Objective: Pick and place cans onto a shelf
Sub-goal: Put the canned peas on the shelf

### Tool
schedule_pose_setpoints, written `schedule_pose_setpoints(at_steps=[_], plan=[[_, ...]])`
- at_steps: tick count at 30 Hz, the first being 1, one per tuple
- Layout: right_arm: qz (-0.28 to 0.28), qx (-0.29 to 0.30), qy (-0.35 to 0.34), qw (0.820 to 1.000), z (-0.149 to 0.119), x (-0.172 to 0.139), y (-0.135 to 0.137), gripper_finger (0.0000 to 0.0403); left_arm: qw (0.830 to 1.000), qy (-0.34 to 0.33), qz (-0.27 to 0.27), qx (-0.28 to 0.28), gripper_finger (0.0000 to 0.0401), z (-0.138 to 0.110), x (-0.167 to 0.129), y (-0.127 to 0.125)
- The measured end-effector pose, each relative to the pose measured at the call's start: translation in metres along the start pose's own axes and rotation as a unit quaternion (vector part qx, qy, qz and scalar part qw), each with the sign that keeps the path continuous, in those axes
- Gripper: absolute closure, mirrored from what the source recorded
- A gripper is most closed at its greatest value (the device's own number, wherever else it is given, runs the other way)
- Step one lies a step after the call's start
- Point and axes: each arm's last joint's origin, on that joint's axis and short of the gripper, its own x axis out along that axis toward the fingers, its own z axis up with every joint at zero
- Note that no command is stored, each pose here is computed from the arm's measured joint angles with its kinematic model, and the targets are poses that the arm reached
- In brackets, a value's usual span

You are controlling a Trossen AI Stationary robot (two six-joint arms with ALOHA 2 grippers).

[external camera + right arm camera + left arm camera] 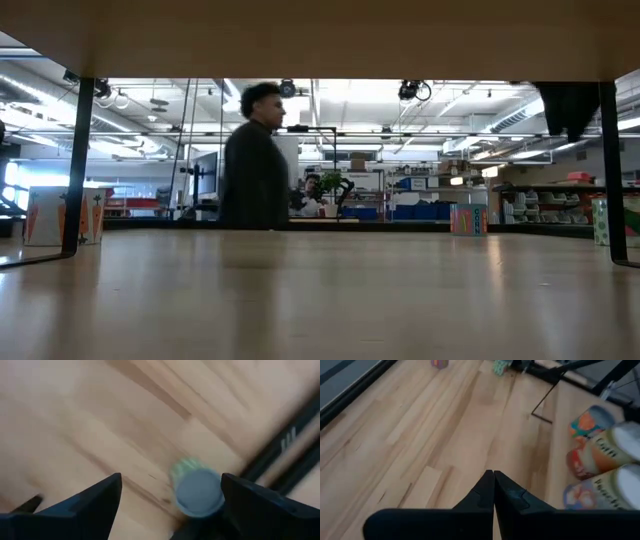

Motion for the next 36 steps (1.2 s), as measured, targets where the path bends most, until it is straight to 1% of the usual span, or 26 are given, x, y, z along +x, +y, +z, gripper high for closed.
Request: schedule_pose_setpoints(at_steps=[3,5,7,9,12,15,18,19,22,29,33,36], plan=[[-0.023,0.067,0.042,0.997,0.005,0.021,-0.01,0.0055,1.0,0.005,0.017,0.002,0.0392,-0.005,0.008,0.002],[-0.033,0.096,0.077,0.992,0.008,0.035,-0.016,0.0055,1.0,0.006,0.029,0.003,0.0392,-0.008,0.012,0.003],[-0.032,0.094,0.108,0.989,0.012,0.046,-0.02,0.0055,0.999,0.008,0.033,0.003,0.0392,-0.01,0.015,0.004],[-0.03,0.097,0.114,0.988,0.02,0.052,-0.021,0.0055,0.999,0.012,0.035,0.004,0.0392,-0.011,0.016,0.005],[-0.055,0.081,0.152,0.983,0.028,0.063,-0.026,0.0054,0.999,0.01,0.034,0.004,0.0392,-0.011,0.016,0.004],[-0.05,0.06,0.201,0.976,0.036,0.077,-0.029,0.0055,0.999,0.011,0.034,0.004,0.0392,-0.011,0.016,0.005],[-0.055,0.032,0.253,0.965,0.042,0.091,-0.033,0.0055,0.999,0.01,0.034,0.004,0.0392,-0.011,0.016,0.004],[-0.052,0.025,0.268,0.962,0.044,0.095,-0.034,0.0055,0.999,0.01,0.034,0.004,0.0392,-0.011,0.016,0.004],[-0.021,0.004,0.314,0.949,0.048,0.106,-0.036,0.0055,0.999,0.009,0.034,0.004,0.0392,-0.011,0.016,0.004],[0.02,-0.036,0.384,0.923,0.051,0.128,-0.033,0.0055,0.999,0.006,0.032,0.003,0.0392,-0.01,0.016,0.004],[0.007,-0.042,0.421,0.906,0.047,0.141,-0.033,0.0056,0.999,0.004,0.031,0.003,0.0392,-0.01,0.016,0.004],[0.019,-0.041,0.432,0.901,0.046,0.145,-0.031,0.0062,0.999,0.004,0.031,0.003,0.0392,-0.01,0.016,0.004]])
